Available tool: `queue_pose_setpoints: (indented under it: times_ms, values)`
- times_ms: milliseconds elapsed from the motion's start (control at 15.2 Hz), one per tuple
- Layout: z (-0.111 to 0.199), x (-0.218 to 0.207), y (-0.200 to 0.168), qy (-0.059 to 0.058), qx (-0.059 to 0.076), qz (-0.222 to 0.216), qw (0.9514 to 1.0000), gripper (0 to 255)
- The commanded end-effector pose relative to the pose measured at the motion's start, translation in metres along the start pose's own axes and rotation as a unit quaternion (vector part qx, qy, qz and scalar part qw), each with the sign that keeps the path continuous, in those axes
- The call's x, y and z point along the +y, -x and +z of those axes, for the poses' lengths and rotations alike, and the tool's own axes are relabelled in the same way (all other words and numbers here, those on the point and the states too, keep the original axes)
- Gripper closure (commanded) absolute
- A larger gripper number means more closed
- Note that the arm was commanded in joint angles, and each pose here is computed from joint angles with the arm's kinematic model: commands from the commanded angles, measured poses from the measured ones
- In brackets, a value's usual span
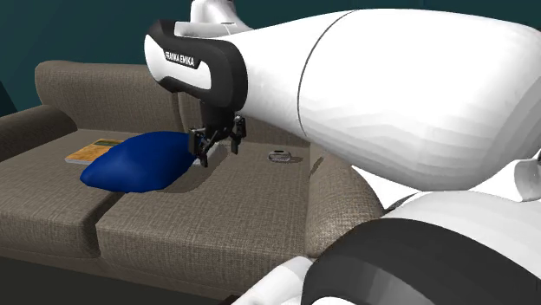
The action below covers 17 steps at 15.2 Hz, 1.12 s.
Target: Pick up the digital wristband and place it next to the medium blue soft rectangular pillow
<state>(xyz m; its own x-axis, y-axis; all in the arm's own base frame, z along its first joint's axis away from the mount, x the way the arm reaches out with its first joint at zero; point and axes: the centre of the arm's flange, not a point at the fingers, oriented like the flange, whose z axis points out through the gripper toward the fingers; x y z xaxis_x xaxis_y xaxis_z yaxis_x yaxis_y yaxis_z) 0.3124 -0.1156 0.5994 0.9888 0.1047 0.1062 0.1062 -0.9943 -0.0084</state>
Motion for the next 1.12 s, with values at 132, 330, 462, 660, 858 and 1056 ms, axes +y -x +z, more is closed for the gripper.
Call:
queue_pose_setpoints:
  times_ms: [132,330,462,660,858,1056]
  values:
    - [0.024,0.044,-0.003,0.005,-0.008,-0.039,0.9992,0]
    - [0.039,0.079,-0.009,0.009,-0.014,-0.066,0.9977,0]
    - [0.05,0.102,-0.014,0.012,-0.018,-0.084,0.9962,0]
    - [0.065,0.136,-0.023,0.015,-0.024,-0.111,0.9934,0]
    - [0.081,0.17,-0.034,0.019,-0.03,-0.139,0.9897,0]
    - [0.096,0.203,-0.046,0.023,-0.035,-0.166,0.9853,0]
